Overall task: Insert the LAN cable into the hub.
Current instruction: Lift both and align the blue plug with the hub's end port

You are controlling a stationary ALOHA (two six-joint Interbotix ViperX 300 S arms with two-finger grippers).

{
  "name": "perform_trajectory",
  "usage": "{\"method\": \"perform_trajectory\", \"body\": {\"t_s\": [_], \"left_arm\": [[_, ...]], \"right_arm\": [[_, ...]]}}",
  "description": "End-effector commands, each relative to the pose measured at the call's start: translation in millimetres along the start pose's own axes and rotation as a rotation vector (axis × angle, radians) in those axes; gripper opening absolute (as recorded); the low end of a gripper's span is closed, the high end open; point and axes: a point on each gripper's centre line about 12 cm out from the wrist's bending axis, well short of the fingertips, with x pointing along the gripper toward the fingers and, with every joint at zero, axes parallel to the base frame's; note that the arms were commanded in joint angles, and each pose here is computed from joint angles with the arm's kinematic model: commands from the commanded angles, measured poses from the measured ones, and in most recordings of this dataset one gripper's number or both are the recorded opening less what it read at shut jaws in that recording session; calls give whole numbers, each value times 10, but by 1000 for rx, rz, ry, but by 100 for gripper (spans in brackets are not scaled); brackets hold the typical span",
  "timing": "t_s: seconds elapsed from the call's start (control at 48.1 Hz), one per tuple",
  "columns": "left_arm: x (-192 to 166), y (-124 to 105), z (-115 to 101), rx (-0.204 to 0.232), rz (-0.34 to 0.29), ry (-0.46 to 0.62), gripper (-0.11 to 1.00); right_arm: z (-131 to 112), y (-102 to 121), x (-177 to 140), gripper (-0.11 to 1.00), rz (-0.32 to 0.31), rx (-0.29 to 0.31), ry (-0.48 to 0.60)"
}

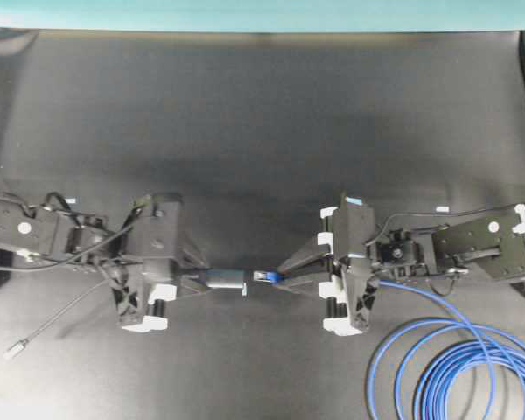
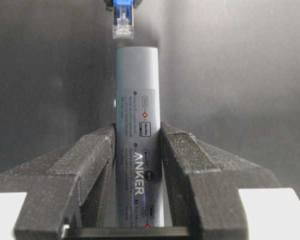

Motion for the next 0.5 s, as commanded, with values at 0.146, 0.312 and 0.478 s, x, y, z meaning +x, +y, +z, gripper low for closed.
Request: {"method": "perform_trajectory", "body": {"t_s": [0.146, 0.312, 0.478], "left_arm": [[141, 7, 153, 38, 16, 96, 28], [199, 7, 200, 82, 19, 137, 28], [224, 34, 230, 84, 25, 135, 28]], "right_arm": [[29, 40, 56, 12, 3, -20, 50], [16, 53, 72, 12, 4, -28, 79], [-2, 51, 70, 12, 2, -30, 94]]}}
